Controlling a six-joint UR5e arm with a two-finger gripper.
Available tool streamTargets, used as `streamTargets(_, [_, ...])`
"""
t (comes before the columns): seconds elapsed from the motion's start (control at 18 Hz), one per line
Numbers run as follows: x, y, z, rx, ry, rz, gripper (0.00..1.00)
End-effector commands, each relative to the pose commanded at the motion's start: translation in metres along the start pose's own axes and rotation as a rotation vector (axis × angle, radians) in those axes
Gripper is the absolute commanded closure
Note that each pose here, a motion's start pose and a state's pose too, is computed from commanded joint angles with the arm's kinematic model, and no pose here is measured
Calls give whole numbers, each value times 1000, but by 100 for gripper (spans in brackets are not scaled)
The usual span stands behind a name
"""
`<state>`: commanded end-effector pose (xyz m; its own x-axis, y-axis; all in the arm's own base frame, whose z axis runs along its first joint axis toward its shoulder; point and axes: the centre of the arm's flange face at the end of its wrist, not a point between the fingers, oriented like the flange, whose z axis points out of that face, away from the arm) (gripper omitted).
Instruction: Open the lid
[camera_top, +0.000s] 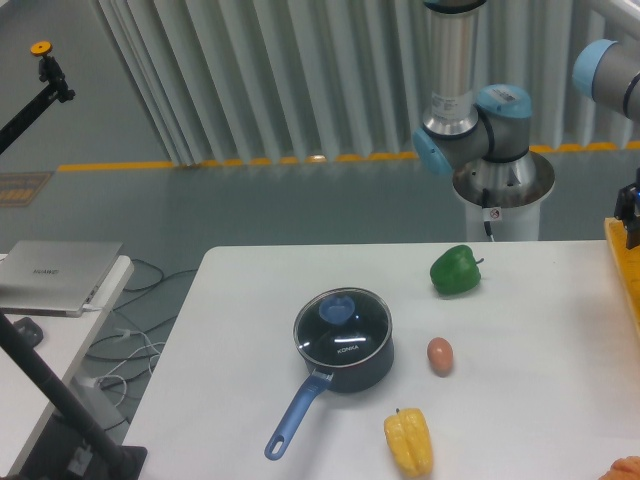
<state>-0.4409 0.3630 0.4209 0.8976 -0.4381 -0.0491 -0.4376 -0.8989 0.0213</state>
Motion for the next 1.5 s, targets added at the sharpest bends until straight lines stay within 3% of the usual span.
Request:
streamTargets(0.28, [1, 0, 0, 2, 3, 3, 0])
streamTargets(0.44, [5, -14, 2, -17, 7, 65, 0])
streamTargets(0.89, [22, -11, 5, -32, 8, 37, 0])
streamTargets(1.11, [26, -18, 4, -36, 6, -145, 0])
streamTargets(1.5, [52, -74, -16, -8, -24, -251, 0])
